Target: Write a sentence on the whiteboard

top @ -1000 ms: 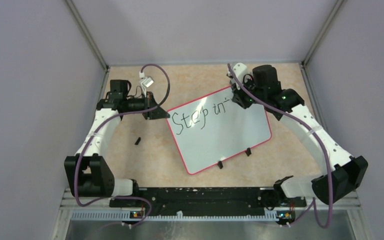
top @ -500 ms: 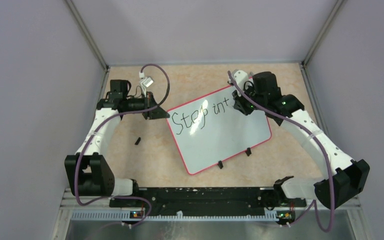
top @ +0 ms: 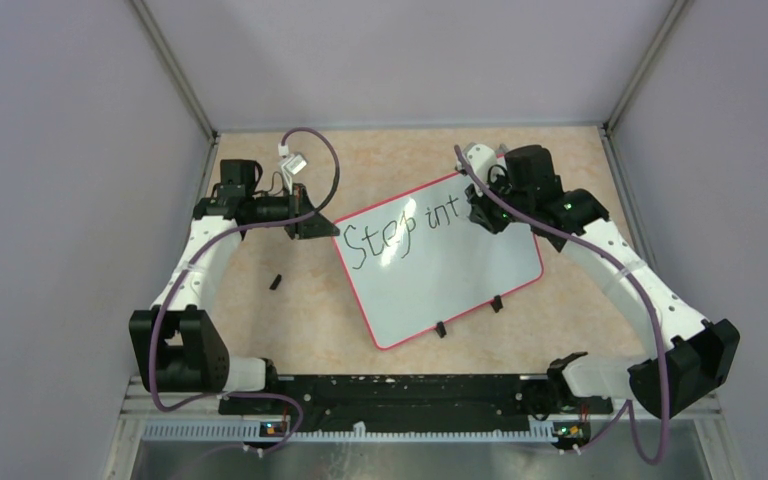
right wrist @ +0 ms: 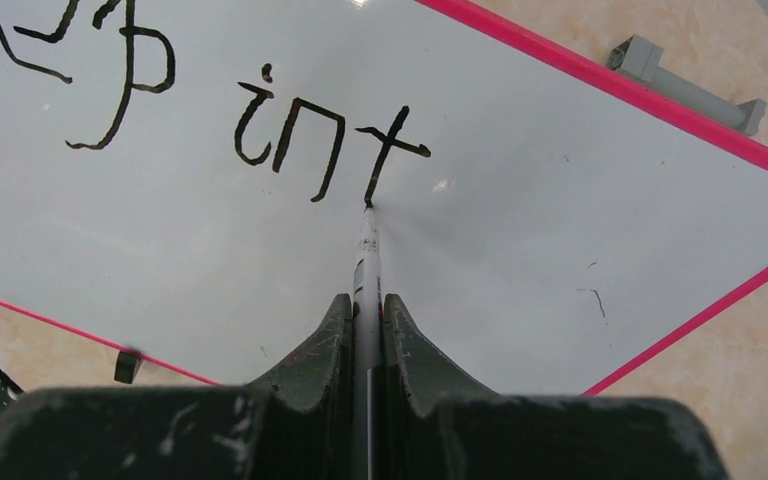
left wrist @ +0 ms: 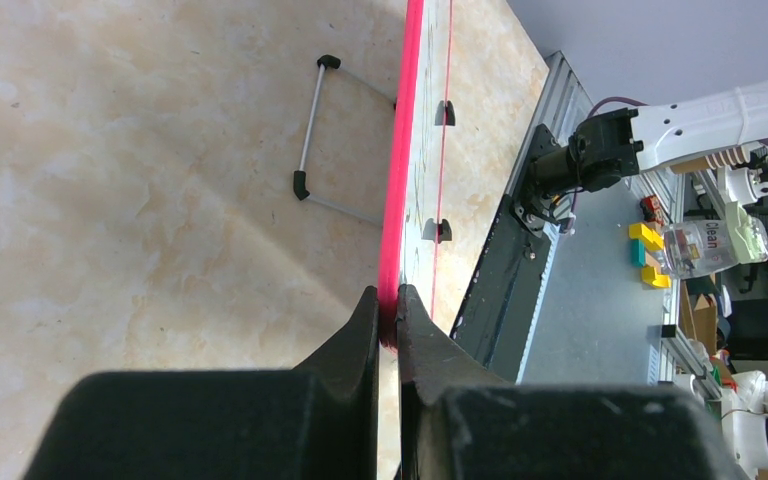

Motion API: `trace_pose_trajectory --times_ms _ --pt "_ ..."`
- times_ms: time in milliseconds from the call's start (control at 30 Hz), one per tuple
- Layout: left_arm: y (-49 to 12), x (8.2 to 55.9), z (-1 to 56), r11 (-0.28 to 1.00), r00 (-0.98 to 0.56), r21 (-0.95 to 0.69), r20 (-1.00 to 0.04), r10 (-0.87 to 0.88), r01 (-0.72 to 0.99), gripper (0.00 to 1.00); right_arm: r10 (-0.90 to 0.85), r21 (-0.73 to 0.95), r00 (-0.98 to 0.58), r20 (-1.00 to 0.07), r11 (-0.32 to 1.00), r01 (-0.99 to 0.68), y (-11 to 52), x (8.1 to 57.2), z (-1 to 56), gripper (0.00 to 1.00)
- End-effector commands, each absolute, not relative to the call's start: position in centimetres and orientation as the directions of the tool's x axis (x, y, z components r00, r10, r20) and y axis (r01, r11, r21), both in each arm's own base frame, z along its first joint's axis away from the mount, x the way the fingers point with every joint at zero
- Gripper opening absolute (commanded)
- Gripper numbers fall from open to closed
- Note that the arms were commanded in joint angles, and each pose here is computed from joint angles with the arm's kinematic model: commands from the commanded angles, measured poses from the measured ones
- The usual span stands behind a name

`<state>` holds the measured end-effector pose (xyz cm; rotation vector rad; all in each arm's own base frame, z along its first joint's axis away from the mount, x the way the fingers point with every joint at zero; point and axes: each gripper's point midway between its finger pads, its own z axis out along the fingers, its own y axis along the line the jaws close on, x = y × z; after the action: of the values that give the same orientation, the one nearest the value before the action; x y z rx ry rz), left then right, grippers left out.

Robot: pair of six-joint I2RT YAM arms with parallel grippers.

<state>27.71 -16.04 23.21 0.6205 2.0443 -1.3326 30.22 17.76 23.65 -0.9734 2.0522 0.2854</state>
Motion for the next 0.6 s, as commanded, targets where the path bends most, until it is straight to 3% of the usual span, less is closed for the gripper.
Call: trace_pose_trajectory --times_ms 0,567 --pt "-16.2 27.8 23.1 0.380 -0.663 -0.592 -0.745 0.079 0.711 0.00 -0.545 -0.194 -0.330 -0.771 0.694 -0.693 16.7 30.9 24.9 0.00" --pt "-16.2 27.8 23.0 0.377 -0.664 -0.595 -0.743 0.079 0.710 0.00 -0.478 -0.207 -0.269 -0.836 0.730 -0.652 16.6 31.5 29.3 0.00"
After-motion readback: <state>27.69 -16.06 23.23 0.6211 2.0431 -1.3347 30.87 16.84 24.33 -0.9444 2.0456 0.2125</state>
